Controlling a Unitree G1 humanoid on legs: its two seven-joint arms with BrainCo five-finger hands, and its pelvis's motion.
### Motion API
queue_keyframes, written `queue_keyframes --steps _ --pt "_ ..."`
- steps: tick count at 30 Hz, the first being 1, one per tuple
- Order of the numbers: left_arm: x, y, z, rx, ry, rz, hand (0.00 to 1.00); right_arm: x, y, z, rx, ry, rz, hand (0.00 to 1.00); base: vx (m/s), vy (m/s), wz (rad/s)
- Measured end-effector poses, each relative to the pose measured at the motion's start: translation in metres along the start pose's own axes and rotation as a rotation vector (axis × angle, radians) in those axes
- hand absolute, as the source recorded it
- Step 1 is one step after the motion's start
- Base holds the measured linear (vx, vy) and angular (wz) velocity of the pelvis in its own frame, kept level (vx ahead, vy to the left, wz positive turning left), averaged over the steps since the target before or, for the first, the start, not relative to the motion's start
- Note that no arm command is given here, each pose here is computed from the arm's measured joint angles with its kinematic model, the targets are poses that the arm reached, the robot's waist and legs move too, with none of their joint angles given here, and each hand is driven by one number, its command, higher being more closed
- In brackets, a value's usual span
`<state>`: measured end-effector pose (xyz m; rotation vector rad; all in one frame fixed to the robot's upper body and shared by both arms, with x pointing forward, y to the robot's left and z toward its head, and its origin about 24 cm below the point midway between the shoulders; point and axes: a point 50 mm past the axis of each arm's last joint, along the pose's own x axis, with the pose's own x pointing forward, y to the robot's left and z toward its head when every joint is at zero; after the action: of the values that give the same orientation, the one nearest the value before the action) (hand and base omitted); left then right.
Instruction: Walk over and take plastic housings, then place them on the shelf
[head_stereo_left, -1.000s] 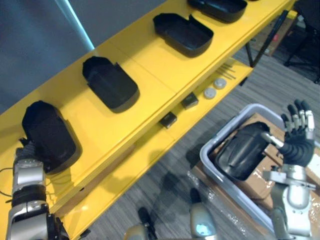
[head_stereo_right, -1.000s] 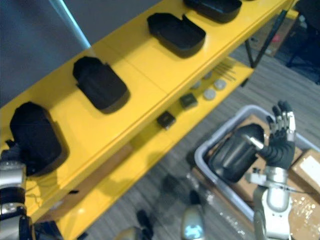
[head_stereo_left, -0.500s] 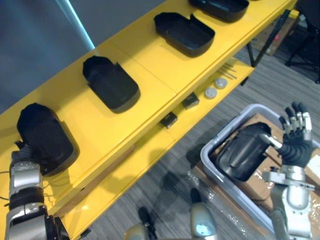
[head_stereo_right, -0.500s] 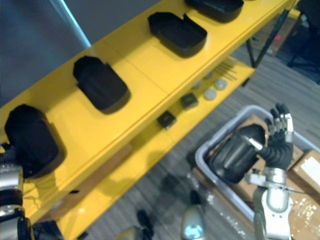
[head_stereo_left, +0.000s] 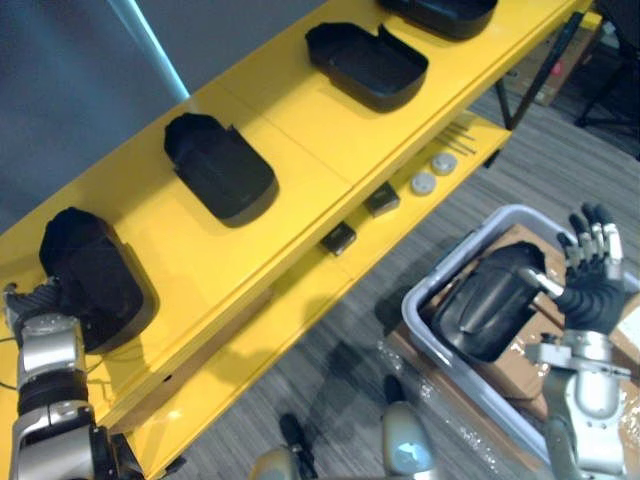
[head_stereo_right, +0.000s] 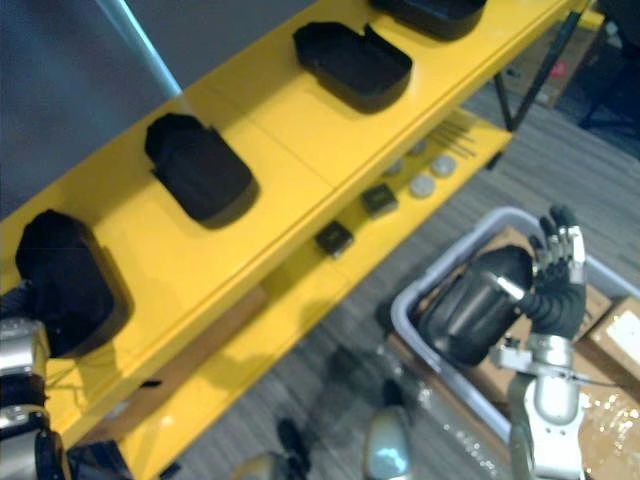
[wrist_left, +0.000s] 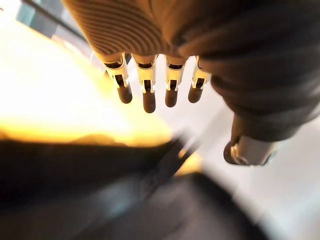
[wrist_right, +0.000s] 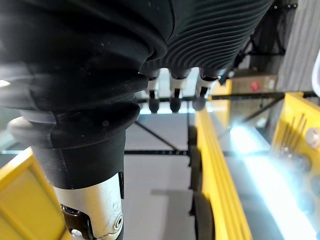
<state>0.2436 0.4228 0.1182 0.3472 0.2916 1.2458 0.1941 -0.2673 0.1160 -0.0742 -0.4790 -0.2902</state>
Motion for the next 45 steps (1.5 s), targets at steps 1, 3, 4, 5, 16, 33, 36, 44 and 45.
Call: queue_keyframes --steps 1,3,4,5,16,33,36,44,45 --pt "0.003 0.011 0.011 -0.033 -0.047 0.071 0.00 -0.002 0.001 -0.002 0.003 0.010 0.006 0.00 0.00 0.000 0.00" --pt "0.006 0.027 0.031 -0.090 -0.137 0.165 0.00 -0.006 0.001 -0.003 0.005 0.023 0.000 0.00 0.00 0.000 0.00" --pt "0.006 0.036 0.045 -0.153 -0.198 0.220 0.00 -0.008 0.000 -0.004 0.000 0.031 -0.003 0.00 0.00 0.000 0.00" --pt "0.006 0.038 0.047 -0.167 -0.207 0.229 0.00 -0.008 0.000 -0.004 -0.001 0.031 -0.003 0.00 0.00 0.000 0.00" --pt "-0.114 0.074 0.098 -0.351 -1.013 -0.108 0.00 -0.025 -0.003 -0.003 -0.024 0.058 -0.055 0.00 0.03 0.006 0.10" --pt "-0.139 0.044 -0.028 -0.194 -0.616 -1.005 0.00 -0.035 -0.039 -0.004 -0.133 0.088 -0.199 0.00 0.00 0.003 0.14" --pt "-0.138 0.025 -0.032 -0.127 -0.565 -1.131 0.00 -0.026 -0.040 -0.008 -0.145 0.086 -0.185 0.00 0.00 0.000 0.00" --pt "-0.149 -0.004 -0.025 0.028 -0.488 -1.463 0.00 -0.018 -0.045 -0.002 -0.182 0.063 -0.161 0.00 0.03 -0.002 -0.01" --pt "-0.149 -0.005 -0.025 0.032 -0.477 -1.478 0.00 -0.018 -0.045 -0.002 -0.182 0.061 -0.160 0.00 0.00 0.000 0.00"
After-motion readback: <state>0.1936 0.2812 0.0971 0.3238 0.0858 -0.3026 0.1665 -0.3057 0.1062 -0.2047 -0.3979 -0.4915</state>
